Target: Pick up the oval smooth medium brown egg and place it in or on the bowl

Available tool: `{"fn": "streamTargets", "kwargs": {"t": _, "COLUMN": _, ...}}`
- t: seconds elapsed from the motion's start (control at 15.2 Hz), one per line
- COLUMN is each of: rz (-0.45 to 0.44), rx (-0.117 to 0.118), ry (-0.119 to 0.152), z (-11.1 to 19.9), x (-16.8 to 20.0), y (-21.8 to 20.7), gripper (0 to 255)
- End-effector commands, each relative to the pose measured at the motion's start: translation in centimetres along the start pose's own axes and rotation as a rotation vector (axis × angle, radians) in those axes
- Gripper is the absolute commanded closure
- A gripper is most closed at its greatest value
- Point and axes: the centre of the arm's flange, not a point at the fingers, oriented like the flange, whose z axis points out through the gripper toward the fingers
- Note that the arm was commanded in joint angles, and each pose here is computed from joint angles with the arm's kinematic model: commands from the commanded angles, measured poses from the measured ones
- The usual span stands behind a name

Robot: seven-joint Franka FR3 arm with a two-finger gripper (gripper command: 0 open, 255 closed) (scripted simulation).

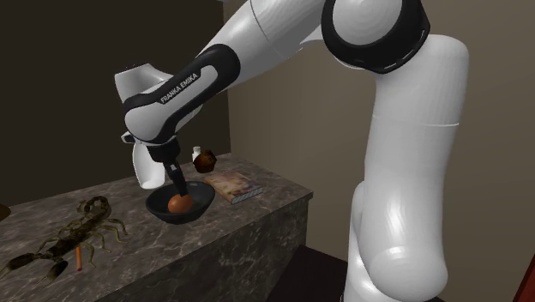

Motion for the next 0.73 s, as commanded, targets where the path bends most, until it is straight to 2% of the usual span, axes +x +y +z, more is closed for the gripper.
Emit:
{"fn": "streamTargets", "kwargs": {"t": 0.0, "rz": 0.000, "rx": 0.000, "ry": 0.000, "z": 0.0, "x": 0.0, "y": 0.0, "gripper": 0}}
{"fn": "streamTargets", "kwargs": {"t": 0.13, "rz": 0.000, "rx": 0.000, "ry": 0.000, "z": 0.0, "x": 0.0, "y": 0.0, "gripper": 0}}
{"fn": "streamTargets", "kwargs": {"t": 0.4, "rz": 0.000, "rx": 0.000, "ry": 0.000, "z": -5.0, "x": 0.0, "y": 0.0, "gripper": 0}}
{"fn": "streamTargets", "kwargs": {"t": 0.66, "rz": 0.000, "rx": 0.000, "ry": 0.000, "z": -5.0, "x": 0.0, "y": 0.0, "gripper": 0}}
